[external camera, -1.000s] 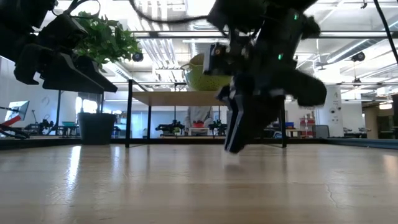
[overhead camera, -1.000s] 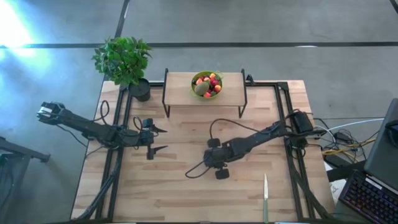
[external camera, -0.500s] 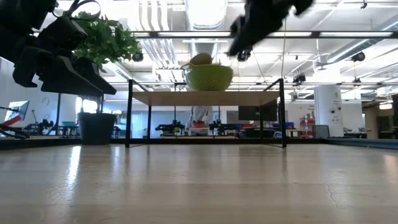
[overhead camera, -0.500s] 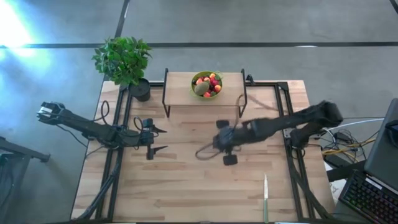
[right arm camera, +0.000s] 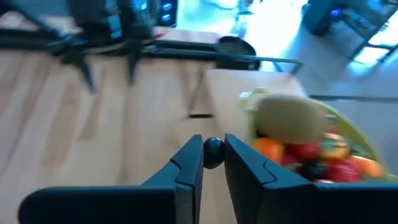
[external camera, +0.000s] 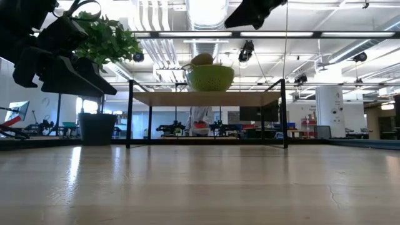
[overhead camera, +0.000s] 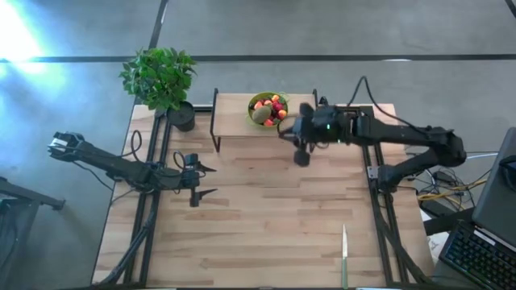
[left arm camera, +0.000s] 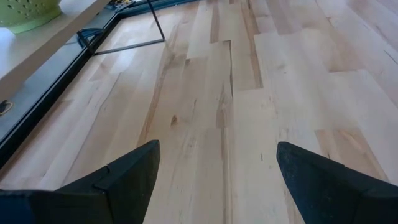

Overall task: Pick & Place Fruit
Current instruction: Put the blueberry into the green strainer bowl on the shelf, then put the green knife on the shelf

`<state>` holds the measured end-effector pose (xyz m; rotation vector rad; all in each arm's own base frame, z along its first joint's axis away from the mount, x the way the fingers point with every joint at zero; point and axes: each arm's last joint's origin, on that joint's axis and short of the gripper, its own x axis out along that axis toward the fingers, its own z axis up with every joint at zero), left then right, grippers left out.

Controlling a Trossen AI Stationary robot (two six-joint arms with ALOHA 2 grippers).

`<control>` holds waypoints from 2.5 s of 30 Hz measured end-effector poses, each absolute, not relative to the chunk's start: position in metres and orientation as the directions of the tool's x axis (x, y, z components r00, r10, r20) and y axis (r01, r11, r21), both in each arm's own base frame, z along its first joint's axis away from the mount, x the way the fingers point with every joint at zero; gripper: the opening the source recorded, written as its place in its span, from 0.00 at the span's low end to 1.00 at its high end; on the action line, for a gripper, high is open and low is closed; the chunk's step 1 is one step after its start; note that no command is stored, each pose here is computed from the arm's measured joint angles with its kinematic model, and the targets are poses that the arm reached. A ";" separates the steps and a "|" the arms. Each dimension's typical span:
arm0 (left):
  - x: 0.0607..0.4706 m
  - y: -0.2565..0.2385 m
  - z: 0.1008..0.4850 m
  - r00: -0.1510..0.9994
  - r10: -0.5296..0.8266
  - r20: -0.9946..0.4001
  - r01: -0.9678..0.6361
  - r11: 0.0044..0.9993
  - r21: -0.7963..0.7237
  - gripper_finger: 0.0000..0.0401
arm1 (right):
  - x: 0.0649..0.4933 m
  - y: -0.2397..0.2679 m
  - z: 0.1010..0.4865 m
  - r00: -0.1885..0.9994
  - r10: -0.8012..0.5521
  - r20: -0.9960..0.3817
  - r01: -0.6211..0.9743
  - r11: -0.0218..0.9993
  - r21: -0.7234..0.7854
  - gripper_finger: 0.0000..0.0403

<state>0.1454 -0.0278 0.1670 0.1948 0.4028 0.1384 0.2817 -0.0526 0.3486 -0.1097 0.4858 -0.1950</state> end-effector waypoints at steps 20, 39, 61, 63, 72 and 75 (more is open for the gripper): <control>0.145 -0.028 0.167 0.911 0.172 -0.375 -0.095 0.972 0.215 0.82 | 0.291 -0.154 0.315 0.814 -0.327 -0.481 0.366 0.931 -0.014 0.12; 0.145 -0.028 0.167 0.911 0.172 -0.375 -0.095 0.972 0.215 0.82 | 0.298 -0.156 0.307 0.834 -0.269 -0.482 0.324 0.946 0.033 0.32; 0.145 -0.028 0.167 0.911 0.172 -0.375 -0.095 0.972 0.215 0.82 | 0.241 -0.008 0.337 0.627 -0.107 -0.772 0.361 0.918 0.167 0.36; 0.145 -0.028 0.167 0.911 0.172 -0.375 -0.095 0.972 0.215 0.82 | 0.237 0.009 0.335 0.616 -0.081 -0.784 0.376 0.904 0.202 0.38; 0.145 -0.028 0.167 0.911 0.172 -0.375 -0.095 0.972 0.215 0.82 | 0.230 0.093 0.314 0.525 -0.004 -0.851 0.497 0.813 0.303 0.46; 0.145 -0.028 0.167 0.911 0.172 -0.375 -0.095 0.972 0.215 0.82 | 0.228 0.121 0.302 0.498 -0.005 -0.867 0.563 0.762 0.319 0.46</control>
